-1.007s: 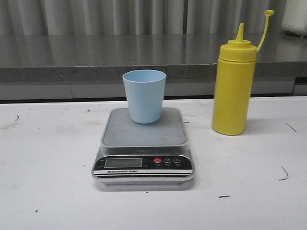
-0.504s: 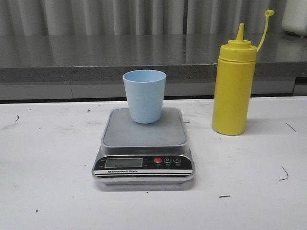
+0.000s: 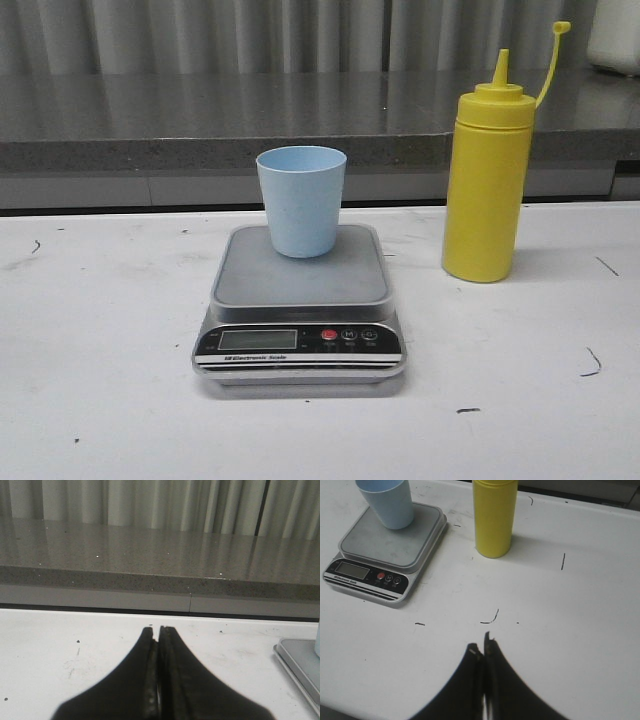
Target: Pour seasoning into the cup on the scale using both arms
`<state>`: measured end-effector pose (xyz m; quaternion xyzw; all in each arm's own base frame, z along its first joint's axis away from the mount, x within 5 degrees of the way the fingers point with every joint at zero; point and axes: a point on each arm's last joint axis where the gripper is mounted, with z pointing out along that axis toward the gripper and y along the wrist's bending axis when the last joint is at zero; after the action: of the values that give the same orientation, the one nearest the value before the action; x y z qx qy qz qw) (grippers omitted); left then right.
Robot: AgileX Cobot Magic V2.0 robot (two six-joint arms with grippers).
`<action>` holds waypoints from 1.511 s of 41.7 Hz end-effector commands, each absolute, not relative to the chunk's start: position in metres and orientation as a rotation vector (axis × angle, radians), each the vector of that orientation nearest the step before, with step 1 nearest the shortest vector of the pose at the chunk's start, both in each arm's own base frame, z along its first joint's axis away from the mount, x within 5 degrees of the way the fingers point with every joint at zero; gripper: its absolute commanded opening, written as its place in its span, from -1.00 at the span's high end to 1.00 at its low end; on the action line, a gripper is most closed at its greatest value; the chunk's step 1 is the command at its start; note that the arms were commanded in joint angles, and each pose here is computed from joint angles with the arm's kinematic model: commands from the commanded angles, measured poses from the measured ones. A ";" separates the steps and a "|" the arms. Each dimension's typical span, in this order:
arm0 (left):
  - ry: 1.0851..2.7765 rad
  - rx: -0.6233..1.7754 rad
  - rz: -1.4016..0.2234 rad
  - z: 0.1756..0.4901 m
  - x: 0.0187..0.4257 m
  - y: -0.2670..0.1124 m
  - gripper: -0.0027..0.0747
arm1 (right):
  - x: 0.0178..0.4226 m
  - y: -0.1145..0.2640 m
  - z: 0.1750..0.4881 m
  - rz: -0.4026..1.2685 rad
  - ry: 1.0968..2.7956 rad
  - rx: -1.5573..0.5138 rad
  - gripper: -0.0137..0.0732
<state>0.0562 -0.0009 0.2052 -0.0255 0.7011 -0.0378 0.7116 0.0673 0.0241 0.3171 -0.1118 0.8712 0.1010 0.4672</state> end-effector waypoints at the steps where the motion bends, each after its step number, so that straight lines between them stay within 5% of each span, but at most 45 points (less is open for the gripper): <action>1: 1.462 -0.075 -0.085 0.207 0.055 0.000 0.98 | 0.070 0.025 0.329 0.251 2.053 -0.275 0.84; 53: 1.465 -0.080 -0.080 0.207 0.055 0.000 0.98 | 0.070 0.025 0.329 0.252 2.050 -0.275 0.84; 63: 1.465 -0.080 -0.080 0.207 0.055 0.000 0.98 | 0.060 0.009 0.309 0.085 1.839 -0.185 0.84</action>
<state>0.0562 0.0003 0.2061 -0.0333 0.6973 -0.0299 0.7154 0.0603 0.0133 0.3034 -0.0870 0.8440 0.0607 0.5257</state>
